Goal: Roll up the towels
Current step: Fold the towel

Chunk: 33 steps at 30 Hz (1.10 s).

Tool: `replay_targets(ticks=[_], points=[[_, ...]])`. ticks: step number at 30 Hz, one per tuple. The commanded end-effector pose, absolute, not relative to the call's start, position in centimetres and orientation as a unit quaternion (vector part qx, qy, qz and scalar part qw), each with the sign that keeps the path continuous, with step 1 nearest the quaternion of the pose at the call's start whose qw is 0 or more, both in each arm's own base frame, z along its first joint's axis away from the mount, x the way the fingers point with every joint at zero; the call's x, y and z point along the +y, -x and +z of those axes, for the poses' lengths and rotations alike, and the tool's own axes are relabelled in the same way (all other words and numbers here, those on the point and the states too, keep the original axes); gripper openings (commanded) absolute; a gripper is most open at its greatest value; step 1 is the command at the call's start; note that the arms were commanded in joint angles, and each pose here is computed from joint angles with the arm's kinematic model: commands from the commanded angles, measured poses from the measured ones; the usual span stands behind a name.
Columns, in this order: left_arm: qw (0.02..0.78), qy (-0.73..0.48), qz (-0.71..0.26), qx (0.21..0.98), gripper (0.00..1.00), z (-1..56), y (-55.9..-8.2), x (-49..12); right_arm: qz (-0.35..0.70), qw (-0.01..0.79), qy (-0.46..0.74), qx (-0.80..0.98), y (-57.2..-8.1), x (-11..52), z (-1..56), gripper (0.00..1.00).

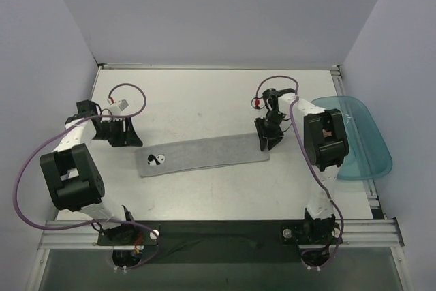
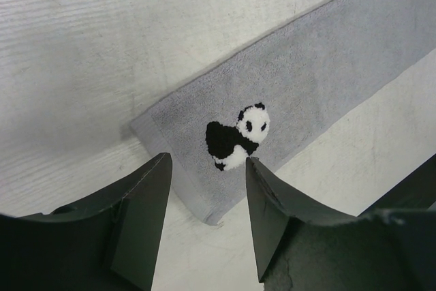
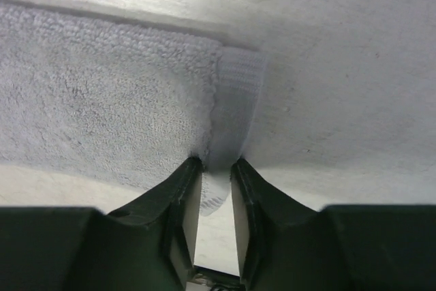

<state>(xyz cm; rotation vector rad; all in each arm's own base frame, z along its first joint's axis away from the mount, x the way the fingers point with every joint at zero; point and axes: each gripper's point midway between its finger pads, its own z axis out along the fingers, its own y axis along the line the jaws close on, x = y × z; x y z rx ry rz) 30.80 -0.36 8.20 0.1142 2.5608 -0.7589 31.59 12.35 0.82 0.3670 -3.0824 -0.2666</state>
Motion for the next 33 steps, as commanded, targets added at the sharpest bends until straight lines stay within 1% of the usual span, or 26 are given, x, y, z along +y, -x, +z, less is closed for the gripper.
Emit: replay_targets(ticks=[1,3,4,7,11,14,15,19,24,30,32,33], points=[[0.257,-0.073,-0.258,0.928,0.58,9.9,-31.6,-0.7,-0.072,0.041,-0.12,-0.989,-30.7,12.1,-0.6,0.23],[0.251,-0.082,-0.257,0.93,0.58,9.8,-31.5,-1.3,-0.072,0.04,-0.118,-0.99,-30.8,11.8,-0.4,0.11],[0.25,-0.085,-0.257,0.93,0.58,9.7,-31.4,-1.6,-0.074,0.035,-0.118,-0.99,-30.9,11.6,-0.1,0.0],[0.242,-0.102,-0.263,0.928,0.57,9.6,-31.0,-3.0,-0.08,0.021,-0.107,-0.991,-31.3,10.1,1.2,0.0],[0.228,-0.111,-0.297,0.921,0.56,9.5,-30.0,-5.3,-0.081,-0.009,-0.1,-0.992,-32.1,7.4,3.4,0.0],[0.209,-0.117,-0.329,0.914,0.53,9.1,-29.3,-7.0,-0.091,-0.025,-0.112,-0.989,-32.1,6.9,5.3,0.0],[0.203,-0.117,-0.338,0.912,0.51,9.0,-29.1,-7.4,-0.094,-0.033,-0.117,-0.988,-32.2,7.0,5.8,0.0],[0.173,-0.108,-0.374,0.905,0.49,8.4,-28.8,-9.2,-0.119,-0.052,-0.139,-0.982,-31.9,8.7,7.9,0.0],[0.163,-0.1,-0.366,0.911,0.48,7.3,-29.3,-9.2,-0.143,-0.063,-0.182,-0.971,-31.1,12.2,9.5,0.0],[0.13,-0.072,-0.371,0.917,0.46,5.3,-29.7,-9.3,-0.191,-0.065,-0.222,-0.954,-30.6,17.6,10.7,0.0],[0.119,-0.064,-0.366,0.921,0.43,4.5,-29.6,-9.1,-0.208,-0.068,-0.228,-0.949,-30.8,19.2,11.2,0.0],[0.117,-0.062,-0.365,0.921,0.42,4.3,-29.7,-9.1,-0.214,-0.057,-0.234,-0.947,-30.6,20.3,10.7,0.0]])
